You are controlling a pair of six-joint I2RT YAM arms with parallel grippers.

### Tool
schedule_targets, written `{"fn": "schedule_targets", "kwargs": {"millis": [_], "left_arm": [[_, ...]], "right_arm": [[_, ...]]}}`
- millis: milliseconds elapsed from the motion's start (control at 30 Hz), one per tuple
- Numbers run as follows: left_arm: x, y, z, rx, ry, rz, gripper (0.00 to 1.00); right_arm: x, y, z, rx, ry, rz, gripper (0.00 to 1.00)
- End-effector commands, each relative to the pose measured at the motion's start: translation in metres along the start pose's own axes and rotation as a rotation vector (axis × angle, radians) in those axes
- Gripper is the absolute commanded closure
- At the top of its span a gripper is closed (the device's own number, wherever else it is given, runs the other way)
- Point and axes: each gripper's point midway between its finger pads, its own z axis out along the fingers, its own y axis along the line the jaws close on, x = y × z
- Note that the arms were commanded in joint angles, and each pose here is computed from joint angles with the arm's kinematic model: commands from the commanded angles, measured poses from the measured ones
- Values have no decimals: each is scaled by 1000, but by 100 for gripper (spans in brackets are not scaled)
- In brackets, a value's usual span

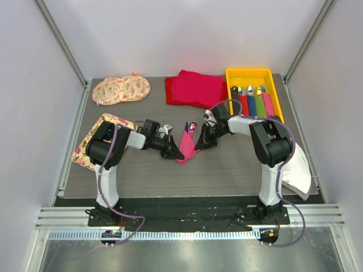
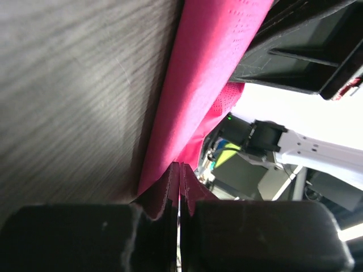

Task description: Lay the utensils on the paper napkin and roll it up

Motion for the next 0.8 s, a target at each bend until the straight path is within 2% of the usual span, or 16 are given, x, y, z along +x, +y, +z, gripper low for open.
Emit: {"fn": "schedule_targets", "kwargs": {"millis": [0,67,133,167,333,500,600,767], "left_arm": [[5,75,13,-198,-50,-142,98],[3,77,16,-192,-62,-156,100],[3,80,18,-199,-67,-167,100],[1,80,18,-197,-75,-171,100],[-1,81,26,-186,-92,-212,100],[0,79,38,-183,-93,-236,100],[0,80,39,-186,-97,-246,100],[-2,74,38,-170,-111,-245,100]], "right_arm": [[-29,-16,-24,102,-110,-67,91],[-39,-9,-33,104,-123,-98,74],[-40,-1,-40,97,-114,-127,64],[-46,6,-46,85,-134,-140,64],[-66,49,-63,-37,-229,-171,65],[-77,79,-61,-139,-288,-139,67],[-74,86,-49,-191,-283,-91,69],[-61,67,-16,-177,-228,-21,77]]}}
